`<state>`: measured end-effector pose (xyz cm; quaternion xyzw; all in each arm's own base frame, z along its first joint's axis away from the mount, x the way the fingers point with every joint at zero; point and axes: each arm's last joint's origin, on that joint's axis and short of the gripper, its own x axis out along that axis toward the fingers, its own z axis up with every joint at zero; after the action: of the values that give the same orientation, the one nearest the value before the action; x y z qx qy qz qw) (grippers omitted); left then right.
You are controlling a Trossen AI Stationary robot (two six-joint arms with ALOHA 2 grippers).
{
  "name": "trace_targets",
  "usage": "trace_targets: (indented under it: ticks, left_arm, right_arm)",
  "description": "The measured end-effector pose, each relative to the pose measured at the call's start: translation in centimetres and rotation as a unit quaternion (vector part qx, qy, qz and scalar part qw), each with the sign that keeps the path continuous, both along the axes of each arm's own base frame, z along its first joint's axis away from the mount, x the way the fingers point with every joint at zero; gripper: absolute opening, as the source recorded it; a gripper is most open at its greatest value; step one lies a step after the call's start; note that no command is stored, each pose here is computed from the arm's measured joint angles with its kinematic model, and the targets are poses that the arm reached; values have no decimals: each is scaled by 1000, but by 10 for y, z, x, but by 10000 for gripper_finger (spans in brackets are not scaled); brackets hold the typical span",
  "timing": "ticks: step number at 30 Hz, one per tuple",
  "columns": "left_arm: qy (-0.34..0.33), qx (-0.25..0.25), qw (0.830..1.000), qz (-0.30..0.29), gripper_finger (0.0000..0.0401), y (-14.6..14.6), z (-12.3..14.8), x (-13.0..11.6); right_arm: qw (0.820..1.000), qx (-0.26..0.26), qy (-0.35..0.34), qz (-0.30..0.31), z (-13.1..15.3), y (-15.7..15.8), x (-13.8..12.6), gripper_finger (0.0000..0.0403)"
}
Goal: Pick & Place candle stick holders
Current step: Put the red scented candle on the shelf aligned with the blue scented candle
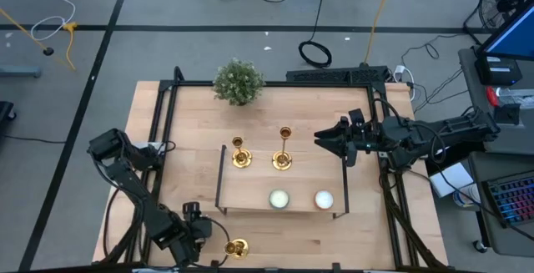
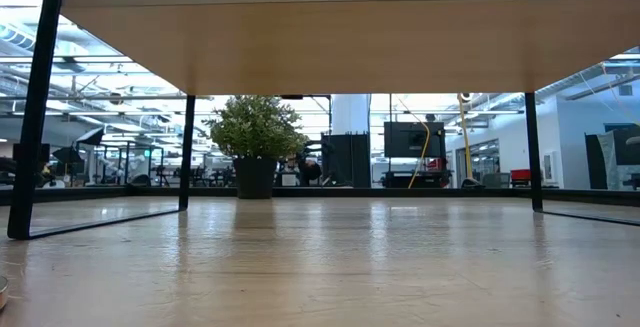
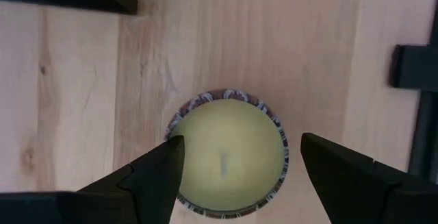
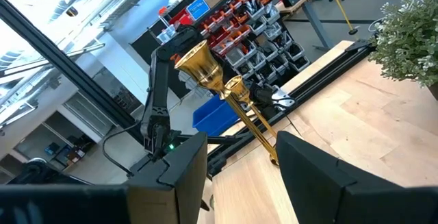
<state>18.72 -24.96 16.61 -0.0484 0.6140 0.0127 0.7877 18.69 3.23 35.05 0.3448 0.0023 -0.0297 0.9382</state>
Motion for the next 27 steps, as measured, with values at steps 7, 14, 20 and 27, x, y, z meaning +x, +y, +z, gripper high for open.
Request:
trace_targets:
  ticks: [7, 14, 20, 27]
  left_arm:
    - [11, -4, 1000, 6, 294, -2, -3, 1]
    - [34, -31, 999, 16, 294, -3, 0, 2]
    - [35, -45, 998, 17, 294, -6, 9, 6]
    - [25, -31, 999, 23, 294, -5, 13, 9]
  right_arm:
    - [1000, 1, 0, 0, 0, 0, 0, 171]
    - [1000, 1, 0, 0, 0, 0, 0, 171]
    - [1000, 0, 0, 0, 0, 0, 0, 171]
    - [1000, 0, 0, -2, 0, 0, 0, 171]
